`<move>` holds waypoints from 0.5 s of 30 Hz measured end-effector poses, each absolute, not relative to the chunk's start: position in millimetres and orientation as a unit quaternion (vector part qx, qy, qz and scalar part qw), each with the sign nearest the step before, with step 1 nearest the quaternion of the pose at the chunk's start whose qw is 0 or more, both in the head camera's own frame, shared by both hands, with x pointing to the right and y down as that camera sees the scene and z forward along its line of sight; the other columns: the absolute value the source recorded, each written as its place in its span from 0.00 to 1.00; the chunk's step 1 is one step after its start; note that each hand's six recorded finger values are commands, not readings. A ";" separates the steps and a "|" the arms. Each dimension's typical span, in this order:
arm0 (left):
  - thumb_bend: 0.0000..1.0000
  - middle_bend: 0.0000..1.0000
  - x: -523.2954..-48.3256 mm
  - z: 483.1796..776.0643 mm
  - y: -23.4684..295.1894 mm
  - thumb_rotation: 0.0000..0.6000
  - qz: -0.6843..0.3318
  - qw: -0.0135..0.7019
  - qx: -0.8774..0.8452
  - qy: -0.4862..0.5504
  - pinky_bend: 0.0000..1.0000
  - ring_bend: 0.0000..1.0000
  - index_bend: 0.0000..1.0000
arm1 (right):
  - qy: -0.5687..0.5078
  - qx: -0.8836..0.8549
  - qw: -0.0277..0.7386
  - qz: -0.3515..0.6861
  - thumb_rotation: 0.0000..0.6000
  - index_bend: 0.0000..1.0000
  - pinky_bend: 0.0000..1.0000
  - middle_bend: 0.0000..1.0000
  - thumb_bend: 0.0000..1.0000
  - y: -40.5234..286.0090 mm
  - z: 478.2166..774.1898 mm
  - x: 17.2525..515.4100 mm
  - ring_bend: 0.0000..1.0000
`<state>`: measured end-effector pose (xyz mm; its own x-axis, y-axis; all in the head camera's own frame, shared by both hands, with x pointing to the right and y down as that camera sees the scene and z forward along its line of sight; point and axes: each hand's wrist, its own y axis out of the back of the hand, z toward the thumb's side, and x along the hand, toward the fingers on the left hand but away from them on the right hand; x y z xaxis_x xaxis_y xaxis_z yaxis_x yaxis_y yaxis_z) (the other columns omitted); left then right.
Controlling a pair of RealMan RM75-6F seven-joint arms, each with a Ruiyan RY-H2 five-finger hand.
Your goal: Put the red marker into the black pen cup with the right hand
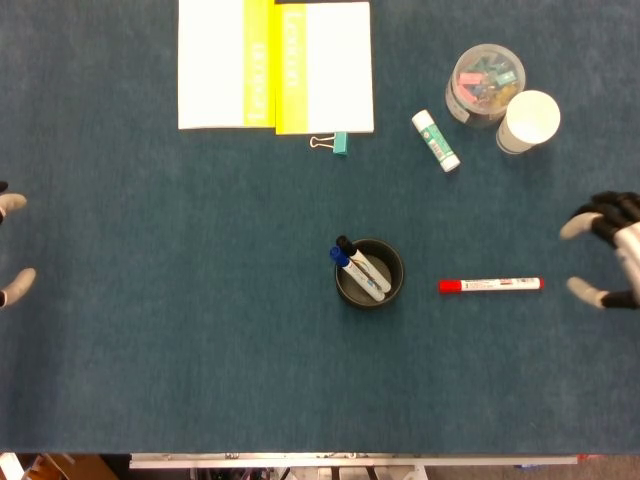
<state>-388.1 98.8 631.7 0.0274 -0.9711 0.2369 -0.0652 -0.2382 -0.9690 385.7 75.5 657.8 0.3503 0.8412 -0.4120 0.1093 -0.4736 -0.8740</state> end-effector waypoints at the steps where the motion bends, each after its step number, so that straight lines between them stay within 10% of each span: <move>1: 0.15 0.22 -388.5 631.2 99.4 1.00 -0.534 0.424 -0.578 0.449 0.15 0.18 0.28 | -0.322 -0.725 0.393 0.465 1.00 0.47 0.13 0.38 0.12 76.2 661.7 379.9 0.22; 15: 0.15 0.22 -393.1 626.9 103.6 1.00 -0.530 0.423 -0.578 0.453 0.15 0.18 0.28 | -0.240 -0.715 0.444 0.484 1.00 0.50 0.04 0.38 0.12 83.0 707.3 332.1 0.21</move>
<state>-393.1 103.6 626.9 0.0270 -0.9729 0.2296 -0.0746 -0.2310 -0.9701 332.1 83.0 707.3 0.4160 0.7729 -0.4792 -0.0868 -0.4907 -0.8670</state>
